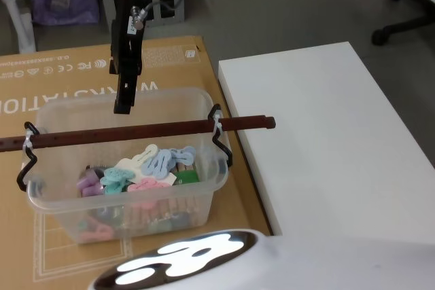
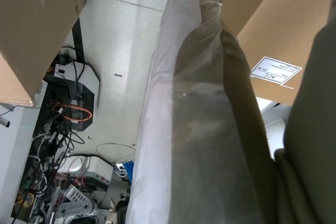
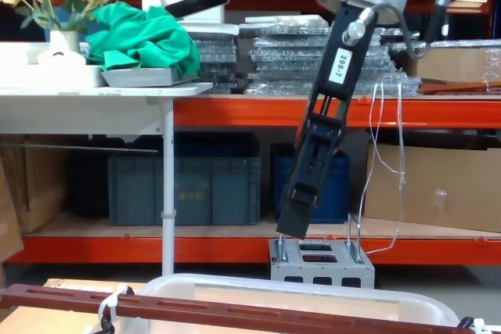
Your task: Use one hand to grasp the basket and place it at the designated location.
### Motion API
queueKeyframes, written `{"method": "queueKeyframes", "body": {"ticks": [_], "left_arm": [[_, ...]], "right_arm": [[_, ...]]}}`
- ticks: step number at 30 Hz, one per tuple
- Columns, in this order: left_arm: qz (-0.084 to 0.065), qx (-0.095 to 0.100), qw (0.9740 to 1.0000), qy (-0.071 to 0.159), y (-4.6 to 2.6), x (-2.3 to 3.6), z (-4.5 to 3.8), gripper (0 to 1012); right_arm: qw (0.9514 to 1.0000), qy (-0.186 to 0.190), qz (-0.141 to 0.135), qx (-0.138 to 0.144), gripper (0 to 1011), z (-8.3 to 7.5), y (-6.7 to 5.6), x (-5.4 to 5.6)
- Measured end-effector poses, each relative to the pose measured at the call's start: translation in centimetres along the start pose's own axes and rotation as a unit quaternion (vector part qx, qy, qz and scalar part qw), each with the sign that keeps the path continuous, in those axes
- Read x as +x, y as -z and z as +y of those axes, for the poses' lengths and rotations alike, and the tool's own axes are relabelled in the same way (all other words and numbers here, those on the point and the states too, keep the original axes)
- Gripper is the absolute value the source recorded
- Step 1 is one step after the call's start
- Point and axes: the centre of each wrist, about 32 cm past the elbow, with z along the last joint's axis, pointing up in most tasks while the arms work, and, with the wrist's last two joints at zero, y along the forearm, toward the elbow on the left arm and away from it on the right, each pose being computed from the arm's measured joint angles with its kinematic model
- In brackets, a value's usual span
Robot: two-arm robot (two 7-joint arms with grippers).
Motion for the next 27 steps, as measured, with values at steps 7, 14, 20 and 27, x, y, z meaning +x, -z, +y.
{"method": "queueKeyframes", "body": {"ticks": [7, 14, 20, 27], "left_arm": [[0.000, 0.000, 1.0000, 0.000, 0.00, 0.00, 0.00, 0], [0.000, 0.000, 1.0000, 0.000, 0.00, 0.00, 0.00, 0], [0.000, 0.000, 1.0000, 0.000, 0.00, 0.00, 0.00, 0], [0.000, 0.000, 1.0000, 0.000, 0.00, 0.00, 0.00, 0]], "right_arm": [[1.0000, 0.000, -0.002, 0.000, 1000, 0.0, 0.0, 0.0], [1.0000, -0.001, -0.004, 0.002, 1000, 0.5, 0.2, 0.0], [0.9998, -0.008, -0.003, 0.018, 1000, 1.8, 0.8, 0.1], [0.9993, -0.018, 0.000, 0.033, 1000, 3.0, 1.2, 0.1]]}}
